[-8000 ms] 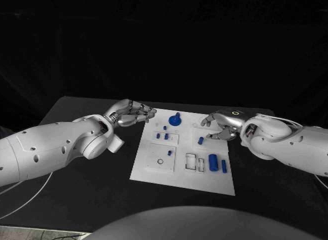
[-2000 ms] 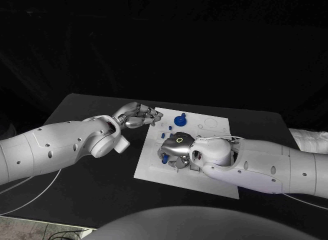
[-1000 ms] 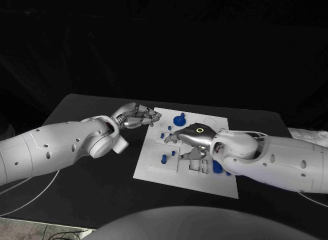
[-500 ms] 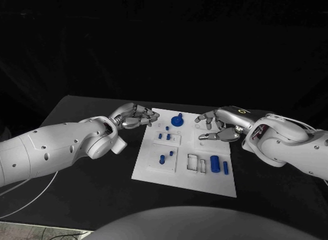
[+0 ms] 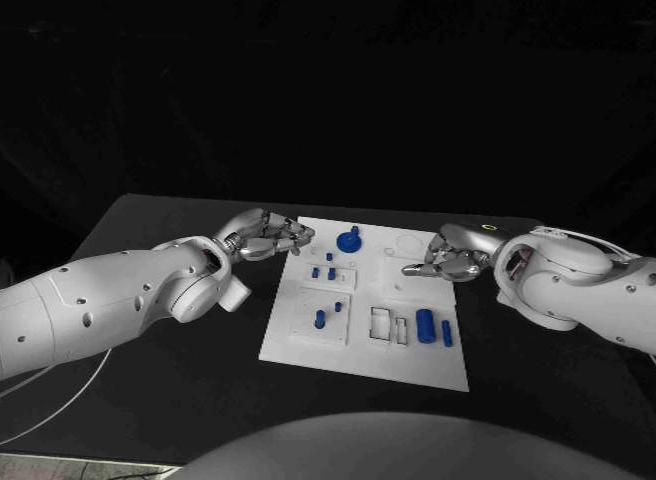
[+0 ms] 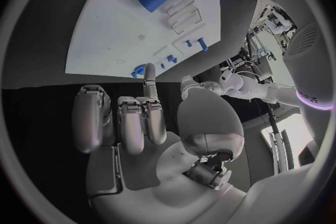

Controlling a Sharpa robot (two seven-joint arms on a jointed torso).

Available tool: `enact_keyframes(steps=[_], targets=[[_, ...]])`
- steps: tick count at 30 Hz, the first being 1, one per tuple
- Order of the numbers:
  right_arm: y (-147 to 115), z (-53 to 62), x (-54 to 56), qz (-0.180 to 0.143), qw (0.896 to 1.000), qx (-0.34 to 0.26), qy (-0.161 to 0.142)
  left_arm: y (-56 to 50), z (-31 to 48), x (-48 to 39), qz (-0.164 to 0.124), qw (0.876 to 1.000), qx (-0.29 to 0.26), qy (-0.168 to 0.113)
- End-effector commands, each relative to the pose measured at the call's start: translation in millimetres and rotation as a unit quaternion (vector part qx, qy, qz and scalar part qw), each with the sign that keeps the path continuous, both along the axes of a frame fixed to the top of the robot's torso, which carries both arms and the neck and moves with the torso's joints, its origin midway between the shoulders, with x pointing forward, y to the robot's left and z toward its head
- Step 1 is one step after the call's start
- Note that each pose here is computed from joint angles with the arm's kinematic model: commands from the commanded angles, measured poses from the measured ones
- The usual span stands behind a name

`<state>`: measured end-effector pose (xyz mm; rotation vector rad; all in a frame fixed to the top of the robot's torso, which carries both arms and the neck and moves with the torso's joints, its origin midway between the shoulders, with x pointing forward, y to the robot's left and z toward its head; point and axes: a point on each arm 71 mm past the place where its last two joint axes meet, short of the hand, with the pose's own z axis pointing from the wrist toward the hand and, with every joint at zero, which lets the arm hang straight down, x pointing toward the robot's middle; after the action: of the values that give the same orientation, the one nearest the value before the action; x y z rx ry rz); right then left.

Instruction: Assemble the parts on the task board

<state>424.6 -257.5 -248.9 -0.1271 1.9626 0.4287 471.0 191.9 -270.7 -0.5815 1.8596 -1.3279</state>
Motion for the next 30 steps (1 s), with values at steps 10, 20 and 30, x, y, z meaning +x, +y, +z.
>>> enact_keyframes(steps=[10, 20, 30], targets=[[1.4, -30.2, 6.0, -0.055, 0.971, -0.169, 0.159, -5.3, 0.2, -0.9, -0.014, 1.000, -0.009, 0.004], [9.3, -39.9, 11.3, -0.060, 0.961, -0.192, 0.192, -4.5, -0.6, -1.3, -0.016, 1.000, -0.008, 0.010], [9.7, -45.6, 11.2, -0.066, 0.958, -0.183, 0.211, -5.5, -1.4, -1.1, -0.018, 1.000, -0.006, 0.014]])
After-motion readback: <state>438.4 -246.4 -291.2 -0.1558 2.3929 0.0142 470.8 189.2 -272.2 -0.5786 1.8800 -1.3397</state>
